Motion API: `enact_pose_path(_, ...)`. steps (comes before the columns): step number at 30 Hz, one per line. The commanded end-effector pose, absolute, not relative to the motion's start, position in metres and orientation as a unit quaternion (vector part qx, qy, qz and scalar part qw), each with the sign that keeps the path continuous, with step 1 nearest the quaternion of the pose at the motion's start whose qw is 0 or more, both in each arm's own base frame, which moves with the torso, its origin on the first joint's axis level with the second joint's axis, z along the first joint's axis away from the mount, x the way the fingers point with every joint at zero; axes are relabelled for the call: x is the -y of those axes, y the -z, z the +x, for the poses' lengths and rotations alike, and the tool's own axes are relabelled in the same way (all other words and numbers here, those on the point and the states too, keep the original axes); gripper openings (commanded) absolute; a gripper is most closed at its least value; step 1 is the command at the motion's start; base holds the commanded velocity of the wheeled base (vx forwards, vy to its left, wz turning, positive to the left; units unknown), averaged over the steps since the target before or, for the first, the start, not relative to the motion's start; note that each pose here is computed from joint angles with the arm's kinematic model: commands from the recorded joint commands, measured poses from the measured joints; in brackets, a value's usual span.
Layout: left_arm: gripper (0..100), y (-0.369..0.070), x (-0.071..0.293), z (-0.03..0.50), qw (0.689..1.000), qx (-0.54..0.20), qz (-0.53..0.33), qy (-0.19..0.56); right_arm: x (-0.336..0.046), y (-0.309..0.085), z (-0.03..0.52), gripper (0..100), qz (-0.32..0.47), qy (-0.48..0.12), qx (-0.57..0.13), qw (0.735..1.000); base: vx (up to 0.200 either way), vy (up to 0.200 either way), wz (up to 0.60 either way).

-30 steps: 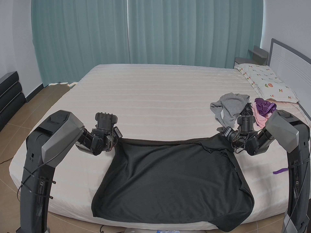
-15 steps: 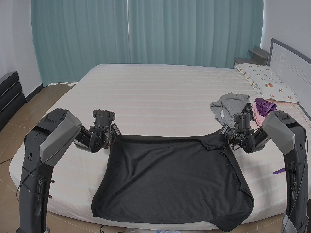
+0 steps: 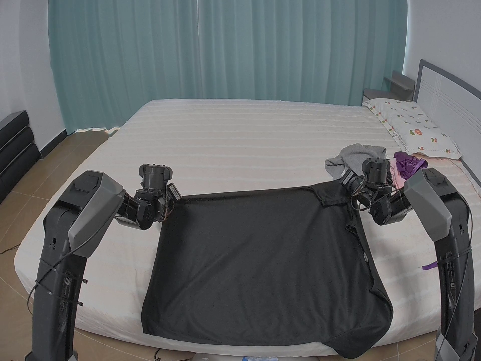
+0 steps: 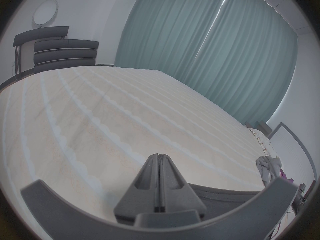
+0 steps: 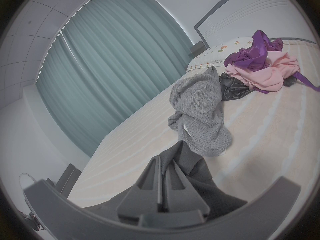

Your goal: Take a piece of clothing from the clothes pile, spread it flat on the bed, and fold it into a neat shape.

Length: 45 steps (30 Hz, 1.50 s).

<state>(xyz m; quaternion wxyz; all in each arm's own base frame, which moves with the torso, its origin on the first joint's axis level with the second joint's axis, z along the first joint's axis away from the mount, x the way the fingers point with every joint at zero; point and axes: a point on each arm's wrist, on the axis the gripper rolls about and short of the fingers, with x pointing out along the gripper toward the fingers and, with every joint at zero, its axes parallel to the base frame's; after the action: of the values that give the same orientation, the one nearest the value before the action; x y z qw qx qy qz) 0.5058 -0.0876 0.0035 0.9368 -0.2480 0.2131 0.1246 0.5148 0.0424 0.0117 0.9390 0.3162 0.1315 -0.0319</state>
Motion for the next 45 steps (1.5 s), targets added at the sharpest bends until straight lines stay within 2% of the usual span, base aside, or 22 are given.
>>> enact_pose_path(1, 0, 0.02, 0.081, 0.512, 0.933, -0.223, -0.246, -0.136, -0.048, 0.007, 0.521, 0, 0.314, 0.036, -0.135, 0.939, 0.0, 0.0, 0.0)
enact_pose_path(8, 0, 0.035, 0.081, 0.516, 0.932, -0.229, -0.245, -0.138, -0.052, 0.024, 0.524, 0, 0.312, 0.035, -0.145, 0.938, 0.0, 0.0, 0.0)
enact_pose_path(9, 0, 0.037, 0.08, 0.516, 0.931, -0.23, -0.245, -0.139, -0.051, 0.025, 0.523, 100, 0.311, 0.036, -0.149, 0.938, 0.0, 0.0, 0.0)
enact_pose_path(10, 100, 0.039, 0.081, 0.516, 0.931, -0.232, -0.244, -0.14, -0.051, 0.025, 0.523, 100, 0.311, 0.037, -0.151, 0.938, 0.0, 0.0, 0.0)
enact_pose_path(14, 100, 0.043, 0.08, 0.515, 0.93, -0.236, -0.243, -0.141, -0.048, 0.026, 0.516, 100, 0.311, 0.038, -0.163, 0.936, 0.0, 0.0, 0.0)
enact_pose_path(24, 100, 0.022, 0.064, 0.511, 0.924, -0.225, -0.266, -0.159, -0.037, -0.013, 0.478, 100, 0.315, 0.002, -0.204, 0.927, 0.0, 0.0, 0.0)
enact_pose_path(28, 100, -0.006, 0.053, 0.478, 0.902, -0.247, -0.313, -0.166, -0.042, -0.036, 0.442, 100, 0.321, -0.033, -0.237, 0.916, 0.0, 0.0, 0.0)
enact_pose_path(30, 100, -0.01, 0.05, 0.47, 0.895, -0.254, -0.328, -0.164, -0.045, -0.036, 0.436, 100, 0.321, -0.034, -0.245, 0.914, 0.0, 0.0, 0.0)
enact_pose_path(34, 100, -0.032, 0.043, 0.433, 0.859, -0.282, -0.397, -0.156, -0.071, -0.025, 0.41, 100, 0.317, -0.048, -0.291, 0.901, 0.0, 0.0, 0.0)
enact_pose_path(40, 100, -0.037, 0.044, 0.398, 0.825, -0.308, -0.446, -0.16, -0.1, -0.008, 0.4, 100, 0.333, -0.057, -0.332, 0.881, 0.0, 0.0, 0.0)
enact_pose_path(45, 100, -0.032, 0.047, 0.392, 0.816, -0.289, -0.478, -0.15, -0.117, 0.01, 0.393, 100, 0.32, -0.063, -0.358, 0.875, 0.0, 0.0, 0.0)
